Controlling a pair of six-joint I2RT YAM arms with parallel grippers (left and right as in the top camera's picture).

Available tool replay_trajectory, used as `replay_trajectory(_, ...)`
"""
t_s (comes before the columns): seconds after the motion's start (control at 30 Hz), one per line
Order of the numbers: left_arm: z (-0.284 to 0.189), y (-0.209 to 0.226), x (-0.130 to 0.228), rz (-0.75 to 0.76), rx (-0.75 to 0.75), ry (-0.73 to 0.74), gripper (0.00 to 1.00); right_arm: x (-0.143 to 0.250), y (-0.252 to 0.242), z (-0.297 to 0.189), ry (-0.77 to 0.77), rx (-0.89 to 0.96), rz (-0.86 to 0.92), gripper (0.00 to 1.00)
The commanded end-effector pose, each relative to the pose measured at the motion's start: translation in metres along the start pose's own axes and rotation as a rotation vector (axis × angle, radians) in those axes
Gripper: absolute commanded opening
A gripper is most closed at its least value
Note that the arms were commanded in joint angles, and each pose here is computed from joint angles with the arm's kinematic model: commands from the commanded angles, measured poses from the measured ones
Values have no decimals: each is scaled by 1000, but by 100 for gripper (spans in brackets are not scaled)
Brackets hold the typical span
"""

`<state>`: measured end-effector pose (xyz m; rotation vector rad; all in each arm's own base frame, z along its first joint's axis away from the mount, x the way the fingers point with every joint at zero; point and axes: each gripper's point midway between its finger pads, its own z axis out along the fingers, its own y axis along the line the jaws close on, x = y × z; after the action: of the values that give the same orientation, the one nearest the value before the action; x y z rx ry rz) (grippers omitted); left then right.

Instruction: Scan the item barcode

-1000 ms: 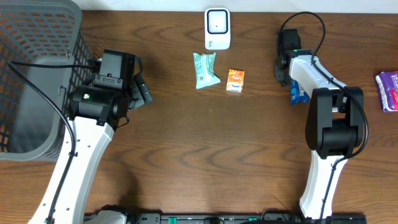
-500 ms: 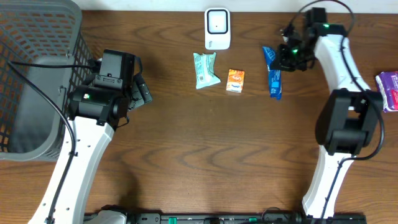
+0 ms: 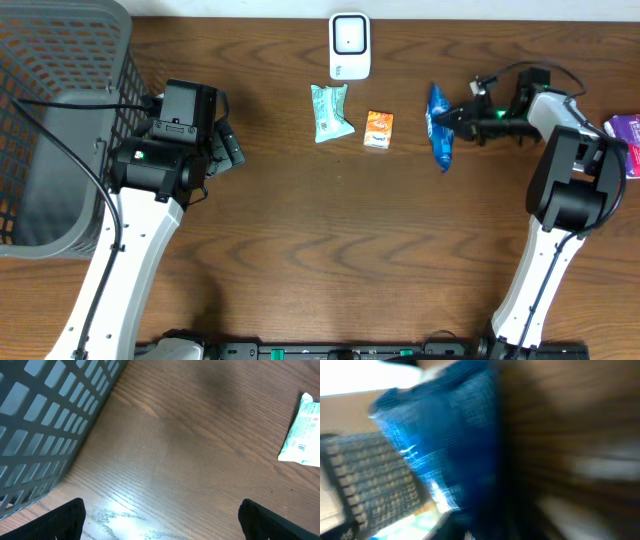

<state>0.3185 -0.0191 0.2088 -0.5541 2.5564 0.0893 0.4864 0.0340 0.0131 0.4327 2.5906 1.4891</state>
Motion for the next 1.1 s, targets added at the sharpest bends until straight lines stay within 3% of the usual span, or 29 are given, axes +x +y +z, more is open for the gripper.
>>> replay_trajectory(0.0, 0, 0, 0, -10, 1, 6, 98, -26, -26, -34, -113, 264, 29, 38)
replay_trajectory(0.27, 0, 0, 0, -10, 1, 6, 98, -47, 14, -114, -196, 583, -51, 47)
replay_trajectory(0.53, 0, 0, 0, -10, 1, 6, 98, -6, 55, -65, 3, 687, -205, 60)
replay_trajectory(0.6, 0, 0, 0, -10, 1, 6, 98, 4, 56, -56, 43, 742, -222, 53)
replay_trajectory(0.7, 0, 0, 0, -10, 1, 6, 98, 17, 50, -48, 92, 898, -265, 33)
replay_trajectory(0.8, 0, 0, 0, -10, 1, 6, 98, 22, 42, -40, 89, 1051, -285, 4)
replay_trajectory(1.07, 0, 0, 0, -10, 1, 6, 98, 32, 6, -11, 126, 1063, -291, 1)
